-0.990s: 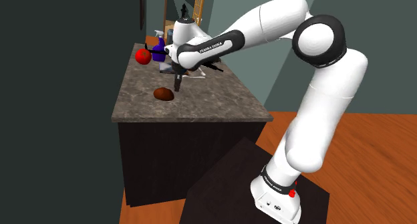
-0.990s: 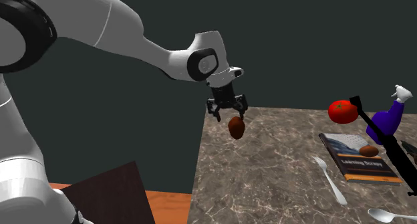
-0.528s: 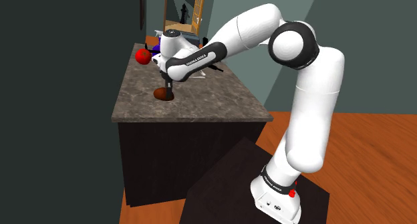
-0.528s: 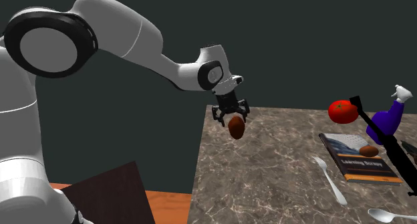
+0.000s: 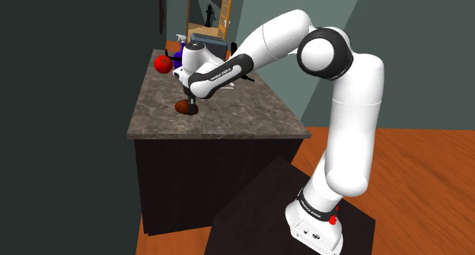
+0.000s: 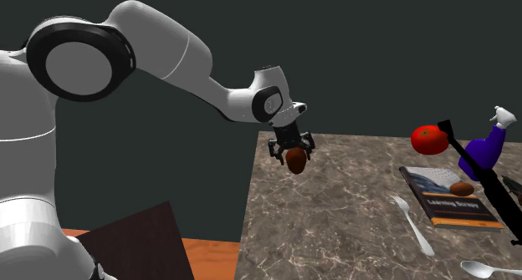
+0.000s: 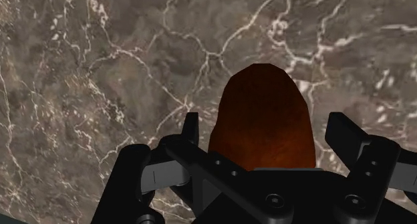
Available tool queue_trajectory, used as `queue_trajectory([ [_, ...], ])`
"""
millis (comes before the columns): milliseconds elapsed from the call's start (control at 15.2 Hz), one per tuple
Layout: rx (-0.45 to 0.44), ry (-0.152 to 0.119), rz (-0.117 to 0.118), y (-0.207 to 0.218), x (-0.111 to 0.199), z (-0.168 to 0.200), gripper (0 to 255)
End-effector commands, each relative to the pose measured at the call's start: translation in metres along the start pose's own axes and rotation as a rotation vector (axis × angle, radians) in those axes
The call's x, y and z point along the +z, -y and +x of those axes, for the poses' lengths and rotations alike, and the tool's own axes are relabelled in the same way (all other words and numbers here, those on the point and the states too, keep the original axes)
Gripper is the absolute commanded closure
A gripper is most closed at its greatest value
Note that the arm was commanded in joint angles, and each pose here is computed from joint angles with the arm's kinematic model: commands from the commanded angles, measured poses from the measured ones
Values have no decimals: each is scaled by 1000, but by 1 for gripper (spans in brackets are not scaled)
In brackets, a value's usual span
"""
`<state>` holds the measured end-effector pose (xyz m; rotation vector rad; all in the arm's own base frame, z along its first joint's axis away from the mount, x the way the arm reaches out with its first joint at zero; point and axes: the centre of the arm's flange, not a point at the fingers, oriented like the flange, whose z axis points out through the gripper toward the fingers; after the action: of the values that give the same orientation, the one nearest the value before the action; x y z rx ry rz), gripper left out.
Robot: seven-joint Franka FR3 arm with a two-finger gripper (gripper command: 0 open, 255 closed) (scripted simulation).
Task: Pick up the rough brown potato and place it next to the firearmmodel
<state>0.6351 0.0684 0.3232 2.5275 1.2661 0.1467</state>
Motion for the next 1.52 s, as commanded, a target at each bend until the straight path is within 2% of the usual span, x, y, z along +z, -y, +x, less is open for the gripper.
queue_trajectory([
  [0,0,0,0,0,1,0,0],
  [198,0,0,0,0,1,0,0],
  [264,0,0,0,0,1,0,255],
  [858,0,0,0,0,1,0,255],
  [1452,0,0,0,-15,-44,-2,255],
])
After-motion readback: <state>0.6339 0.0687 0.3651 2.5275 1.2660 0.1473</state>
